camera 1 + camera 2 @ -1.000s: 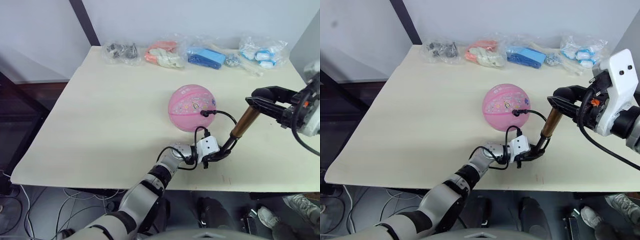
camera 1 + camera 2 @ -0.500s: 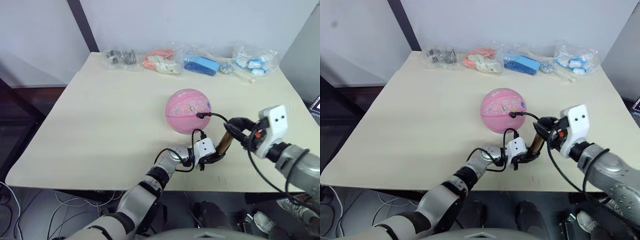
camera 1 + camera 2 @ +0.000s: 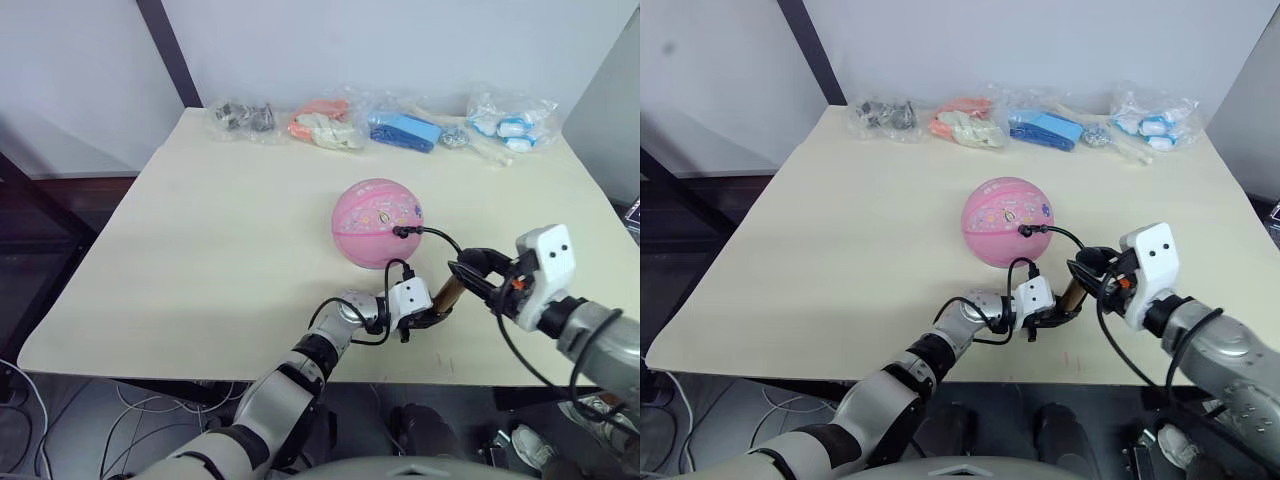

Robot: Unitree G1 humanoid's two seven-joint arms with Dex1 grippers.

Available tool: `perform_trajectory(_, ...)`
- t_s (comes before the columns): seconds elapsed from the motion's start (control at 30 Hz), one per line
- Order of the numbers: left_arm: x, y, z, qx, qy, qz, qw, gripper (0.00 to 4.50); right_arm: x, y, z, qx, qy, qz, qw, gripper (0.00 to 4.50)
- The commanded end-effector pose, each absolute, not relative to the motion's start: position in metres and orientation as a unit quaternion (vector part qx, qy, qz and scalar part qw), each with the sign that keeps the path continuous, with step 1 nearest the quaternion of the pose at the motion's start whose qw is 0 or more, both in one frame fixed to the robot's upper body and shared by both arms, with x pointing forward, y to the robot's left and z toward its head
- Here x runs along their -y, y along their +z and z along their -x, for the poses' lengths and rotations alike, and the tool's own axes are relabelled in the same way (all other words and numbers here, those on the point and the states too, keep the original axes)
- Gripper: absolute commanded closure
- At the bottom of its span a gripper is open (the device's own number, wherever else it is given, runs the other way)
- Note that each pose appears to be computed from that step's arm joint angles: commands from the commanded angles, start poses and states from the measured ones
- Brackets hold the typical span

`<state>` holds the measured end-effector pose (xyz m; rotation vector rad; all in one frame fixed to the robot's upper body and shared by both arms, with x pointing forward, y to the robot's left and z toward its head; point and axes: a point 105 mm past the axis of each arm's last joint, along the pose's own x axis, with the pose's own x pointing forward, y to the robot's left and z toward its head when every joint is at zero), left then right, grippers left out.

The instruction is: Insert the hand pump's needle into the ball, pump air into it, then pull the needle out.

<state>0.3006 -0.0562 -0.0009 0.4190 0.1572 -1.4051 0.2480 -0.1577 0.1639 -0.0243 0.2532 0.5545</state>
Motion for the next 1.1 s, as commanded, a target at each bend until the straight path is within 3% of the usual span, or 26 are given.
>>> perform_trajectory(0.03, 0.040, -0.028, -0.290, -0.129, -0.646, -0.198, 0.726, 3.41, 0.176, 0.227, -0.252, -0.032, 0.241, 0.034, 0.969, 2.42)
perform_trajectory(0.17, 0.040, -0.029, -0.289, -0.129, -0.647, -0.198, 0.725, 3.41, 0.179, 0.288, -0.247, 0.035, 0.245, 0.041, 0.968, 2.42)
perform_trajectory(0.27, 0.040, -0.029, -0.289, -0.129, -0.647, -0.198, 0.724, 3.41, 0.176, 0.312, -0.243, 0.054, 0.249, 0.044, 0.966, 2.42)
perform_trajectory(0.5, 0.040, -0.028, -0.289, -0.128, -0.648, -0.198, 0.724, 3.41, 0.171, 0.338, -0.234, 0.059, 0.252, 0.071, 0.963, 2.42)
perform_trajectory(0.7, 0.042, -0.027, -0.288, -0.127, -0.649, -0.197, 0.724, 3.41, 0.176, 0.276, -0.249, -0.035, 0.237, 0.081, 0.967, 2.42)
perform_trajectory(0.87, 0.042, -0.027, -0.289, -0.127, -0.647, -0.195, 0.726, 3.41, 0.187, 0.181, -0.260, -0.142, 0.206, 0.025, 0.968, 2.42)
perform_trajectory(1.1, 0.041, -0.027, -0.290, -0.128, -0.642, -0.194, 0.731, 3.41, 0.165, 0.064, -0.245, -0.259, 0.204, 0.008, 0.944, 2.42)
